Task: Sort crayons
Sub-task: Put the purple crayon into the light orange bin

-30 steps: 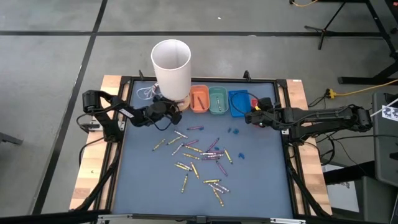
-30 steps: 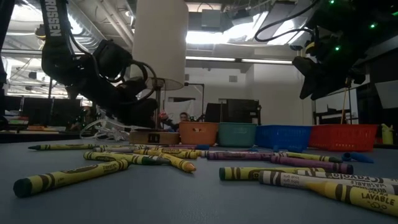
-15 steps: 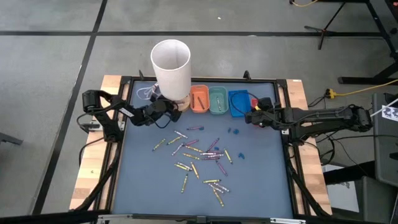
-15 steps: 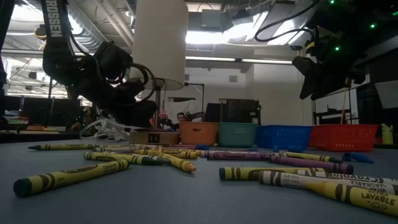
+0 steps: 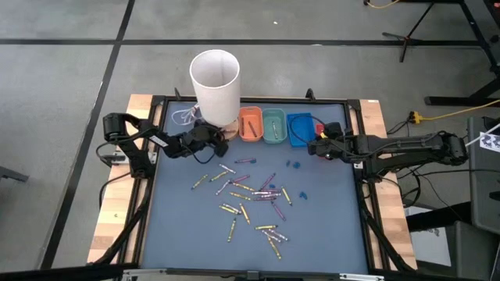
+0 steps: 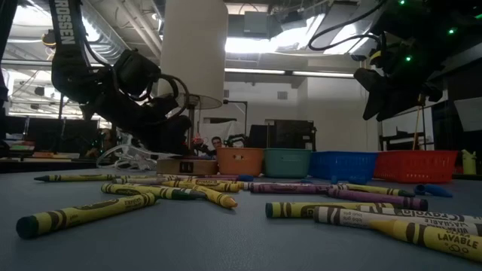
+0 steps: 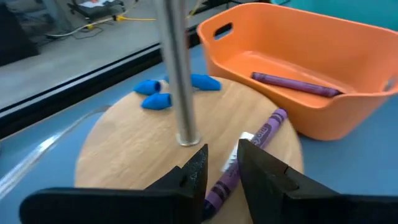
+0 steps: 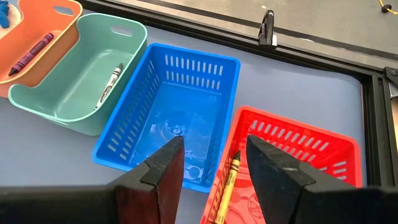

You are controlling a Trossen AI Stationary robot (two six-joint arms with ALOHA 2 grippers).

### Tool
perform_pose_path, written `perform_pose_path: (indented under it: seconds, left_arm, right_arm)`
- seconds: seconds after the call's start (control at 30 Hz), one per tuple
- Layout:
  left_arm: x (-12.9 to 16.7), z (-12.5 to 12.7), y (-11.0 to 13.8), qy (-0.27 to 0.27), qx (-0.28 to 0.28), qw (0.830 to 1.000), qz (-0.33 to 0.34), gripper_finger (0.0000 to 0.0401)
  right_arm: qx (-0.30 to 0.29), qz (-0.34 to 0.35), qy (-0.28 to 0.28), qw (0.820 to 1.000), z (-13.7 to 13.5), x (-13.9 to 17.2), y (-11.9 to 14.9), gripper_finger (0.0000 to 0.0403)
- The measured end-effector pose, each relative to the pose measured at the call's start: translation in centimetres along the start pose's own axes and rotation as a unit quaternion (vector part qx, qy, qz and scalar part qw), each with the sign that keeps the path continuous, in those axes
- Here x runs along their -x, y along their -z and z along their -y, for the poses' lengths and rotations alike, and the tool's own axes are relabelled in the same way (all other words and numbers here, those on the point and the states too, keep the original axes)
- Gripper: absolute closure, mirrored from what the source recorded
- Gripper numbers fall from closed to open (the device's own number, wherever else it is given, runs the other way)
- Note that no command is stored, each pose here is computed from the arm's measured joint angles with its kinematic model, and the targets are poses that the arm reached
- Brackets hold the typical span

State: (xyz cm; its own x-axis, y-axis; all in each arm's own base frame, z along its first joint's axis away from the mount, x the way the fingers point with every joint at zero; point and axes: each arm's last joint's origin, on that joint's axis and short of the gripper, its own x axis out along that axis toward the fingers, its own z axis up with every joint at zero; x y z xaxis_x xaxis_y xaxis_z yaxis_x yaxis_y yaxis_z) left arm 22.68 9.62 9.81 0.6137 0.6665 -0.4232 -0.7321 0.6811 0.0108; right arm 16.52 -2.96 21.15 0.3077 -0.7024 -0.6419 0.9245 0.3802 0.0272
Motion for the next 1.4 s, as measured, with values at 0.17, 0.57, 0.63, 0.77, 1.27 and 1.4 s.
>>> perform_pose_path:
  seconds: [0.17,0.57,0.63,0.77,1.27,1.4]
  left_arm:
    - [0.01,0.16,0.06,0.029,-0.019,0.999,-0.007,0.0321]
    - [0.02,0.35,0.09,0.061,-0.054,0.997,-0.011,0.0321]
    - [0.02,0.37,0.1,0.064,-0.055,0.996,-0.011,0.0321]
    - [0.02,0.37,0.1,0.065,-0.058,0.996,-0.011,0.0321]
    - [0.03,0.28,0.24,0.049,-0.079,0.996,-0.014,0.0321]
    - [0.03,0.25,0.26,0.044,-0.069,0.997,-0.015,0.0321]
  right_arm:
    - [0.0,0.0,0.0,1.0,0.0,0.0,0.0,0.023]
    - [0.0,0.0,0.0,1.0,0.0,0.0,0.0,0.023]
    - [0.0,0.0,0.0,1.0,0.0,0.0,0.0,0.023]
    - [0.0,0.0,0.0,1.0,0.0,0.0,0.0,0.023]
    - [0.001,-0.001,0.001,1.0,0.03,0.0,0.02,0.023]
    - [0.003,-0.002,0.002,1.0,0.05,0.0,0.04,0.023]
